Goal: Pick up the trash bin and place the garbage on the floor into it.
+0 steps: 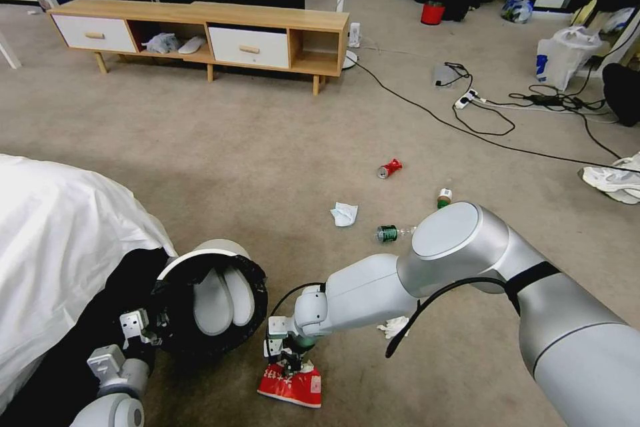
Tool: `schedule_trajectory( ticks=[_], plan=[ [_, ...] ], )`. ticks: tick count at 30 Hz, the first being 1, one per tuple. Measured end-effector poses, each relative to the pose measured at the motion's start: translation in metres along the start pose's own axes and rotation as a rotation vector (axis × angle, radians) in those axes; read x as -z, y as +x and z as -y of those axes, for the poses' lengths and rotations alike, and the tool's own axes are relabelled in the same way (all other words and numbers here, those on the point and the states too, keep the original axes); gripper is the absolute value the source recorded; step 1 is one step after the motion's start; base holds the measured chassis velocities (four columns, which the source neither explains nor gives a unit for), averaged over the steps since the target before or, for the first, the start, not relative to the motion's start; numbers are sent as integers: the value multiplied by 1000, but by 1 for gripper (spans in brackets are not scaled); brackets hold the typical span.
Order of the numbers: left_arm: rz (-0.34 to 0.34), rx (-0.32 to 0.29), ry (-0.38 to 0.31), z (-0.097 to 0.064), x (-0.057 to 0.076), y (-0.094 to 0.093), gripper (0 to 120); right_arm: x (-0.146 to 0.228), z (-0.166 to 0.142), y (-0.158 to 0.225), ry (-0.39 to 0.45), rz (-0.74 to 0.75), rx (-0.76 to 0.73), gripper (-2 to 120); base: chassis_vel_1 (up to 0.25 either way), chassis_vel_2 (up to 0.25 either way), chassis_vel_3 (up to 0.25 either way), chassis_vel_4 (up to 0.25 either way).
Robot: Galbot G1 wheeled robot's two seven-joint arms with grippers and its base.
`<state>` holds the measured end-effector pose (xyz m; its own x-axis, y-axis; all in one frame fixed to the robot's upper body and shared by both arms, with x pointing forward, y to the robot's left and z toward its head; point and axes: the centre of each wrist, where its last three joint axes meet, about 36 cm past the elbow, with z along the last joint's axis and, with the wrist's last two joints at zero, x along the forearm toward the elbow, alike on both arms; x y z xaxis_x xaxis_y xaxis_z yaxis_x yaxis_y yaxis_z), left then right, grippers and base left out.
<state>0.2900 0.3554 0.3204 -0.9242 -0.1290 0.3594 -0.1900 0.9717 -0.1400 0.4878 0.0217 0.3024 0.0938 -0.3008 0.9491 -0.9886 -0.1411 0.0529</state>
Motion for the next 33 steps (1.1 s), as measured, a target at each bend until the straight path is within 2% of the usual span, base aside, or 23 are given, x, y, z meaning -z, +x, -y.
schedule_trajectory(
  ticks=[3, 6, 22, 24, 26, 29, 30, 33],
  plan=[
    [-1, -2, 0, 1, -1, 0, 0, 1, 0, 0, -1, 3, -1, 6, 0, 0, 0, 0],
    [0, -4, -1, 2, 0, 0, 0, 2, 0, 1, -2, 7, -1, 0, 0, 0, 0, 0],
    [8, -18, -20, 3, 7, 0, 0, 16, -8, 7, 10, 21, -3, 0, 0, 0, 0, 0],
    [11, -21, -25, 2, 10, 1, 0, 18, -7, 9, 13, 25, -6, 0, 0, 0, 0, 0],
    [24, -27, -33, -1, 20, 4, 0, 22, -6, 15, 21, 32, -15, 0, 0, 0, 0, 0],
    [26, -29, -34, -2, 22, 5, 0, 23, -5, 17, 22, 33, -19, 0, 0, 0, 0, 0],
    [32, -34, -35, -6, 28, 6, 0, 27, -4, 22, 28, 37, -27, 0, 0, 0, 0, 0],
    [35, -35, -43, -10, 34, 7, 0, 32, -3, 30, 40, 43, -38, 0, 0, 0, 0, 0]
  ],
)
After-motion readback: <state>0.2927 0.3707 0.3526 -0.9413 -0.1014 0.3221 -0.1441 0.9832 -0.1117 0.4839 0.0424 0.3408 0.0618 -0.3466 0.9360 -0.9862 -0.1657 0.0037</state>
